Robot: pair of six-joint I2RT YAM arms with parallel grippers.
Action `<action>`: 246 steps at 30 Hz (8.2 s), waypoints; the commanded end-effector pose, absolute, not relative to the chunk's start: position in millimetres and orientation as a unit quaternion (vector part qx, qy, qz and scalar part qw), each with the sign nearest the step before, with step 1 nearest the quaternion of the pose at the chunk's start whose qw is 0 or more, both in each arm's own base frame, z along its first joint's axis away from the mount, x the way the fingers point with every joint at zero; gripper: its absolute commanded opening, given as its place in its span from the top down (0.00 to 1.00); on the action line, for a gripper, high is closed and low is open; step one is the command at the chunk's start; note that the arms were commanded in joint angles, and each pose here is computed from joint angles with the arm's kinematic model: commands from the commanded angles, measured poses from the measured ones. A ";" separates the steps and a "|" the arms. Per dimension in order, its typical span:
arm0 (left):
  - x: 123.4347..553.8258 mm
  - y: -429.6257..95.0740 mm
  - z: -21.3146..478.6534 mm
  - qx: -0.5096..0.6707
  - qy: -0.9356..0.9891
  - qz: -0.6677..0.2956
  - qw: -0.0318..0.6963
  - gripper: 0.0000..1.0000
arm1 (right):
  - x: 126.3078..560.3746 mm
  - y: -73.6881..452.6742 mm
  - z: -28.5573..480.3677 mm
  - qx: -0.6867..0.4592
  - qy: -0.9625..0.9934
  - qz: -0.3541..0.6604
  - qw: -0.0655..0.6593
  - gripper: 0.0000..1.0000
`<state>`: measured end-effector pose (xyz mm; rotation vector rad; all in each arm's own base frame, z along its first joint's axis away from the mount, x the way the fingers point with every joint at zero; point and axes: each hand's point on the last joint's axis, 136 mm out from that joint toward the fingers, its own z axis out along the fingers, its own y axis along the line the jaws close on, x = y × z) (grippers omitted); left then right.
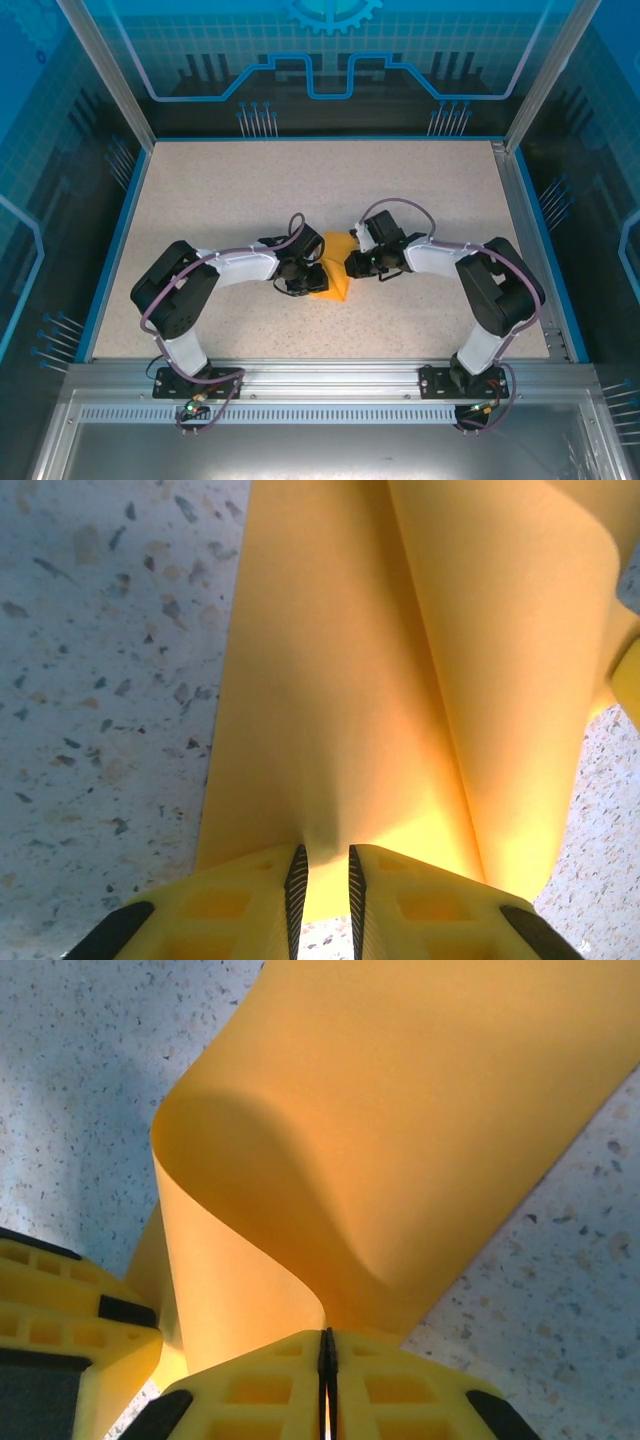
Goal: Fold a paper plane with a square sheet of paper (pick it up from the middle)
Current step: Fold the triangle a second time at the center of the table.
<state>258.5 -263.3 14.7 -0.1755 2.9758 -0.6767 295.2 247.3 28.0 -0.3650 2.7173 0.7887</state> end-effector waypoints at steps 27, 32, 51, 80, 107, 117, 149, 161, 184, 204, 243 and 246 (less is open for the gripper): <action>251.7 -248.9 5.3 -0.054 0.980 -0.189 0.027 0.75 | 300.6 248.1 21.2 -0.134 0.950 0.246 0.136 0.88; 251.1 -248.9 5.7 -0.054 0.980 -0.190 0.027 0.76 | 301.0 248.9 20.6 -0.135 0.950 0.245 0.135 0.87; 251.8 -250.3 6.3 -0.052 0.980 -0.192 0.028 0.75 | 297.1 245.5 6.7 -0.131 0.957 0.231 0.119 0.87; 322.4 -289.4 88.9 -0.125 0.867 -0.474 0.089 0.82 | 294.9 239.5 -2.6 -0.123 0.963 0.213 0.109 0.87; 322.2 -291.7 13.5 -0.156 0.893 -0.421 0.035 0.81 | 296.0 240.2 -1.2 -0.120 0.963 0.214 0.109 0.87; 310.7 -285.0 -7.5 -0.166 0.904 -0.394 0.022 0.82 | 303.0 247.8 22.0 -0.112 0.957 0.236 0.126 0.76; 313.5 -287.1 0.6 -0.157 0.907 -0.391 0.027 0.82 | 246.9 296.0 28.4 -0.098 0.938 0.323 0.081 0.90; 311.2 -285.4 -1.3 -0.157 0.909 -0.386 0.025 0.82 | 244.8 277.1 7.1 -0.085 0.951 0.289 0.068 0.89; 310.8 -284.2 -2.8 -0.157 0.910 -0.382 0.024 0.83 | 226.3 260.6 -13.6 -0.005 0.943 0.333 0.007 0.86; 309.6 -282.3 -10.7 -0.165 0.913 -0.373 0.017 0.84 | 206.7 245.0 -9.6 0.000 0.944 0.331 0.005 0.83; 312.0 -287.9 5.5 -0.145 0.911 -0.385 0.027 0.81 | 230.8 251.9 -17.0 0.037 0.952 0.304 0.011 0.95; 314.2 -291.0 13.3 -0.134 0.909 -0.392 0.032 0.79 | 224.0 247.3 -27.7 0.046 0.954 0.296 -0.001 0.97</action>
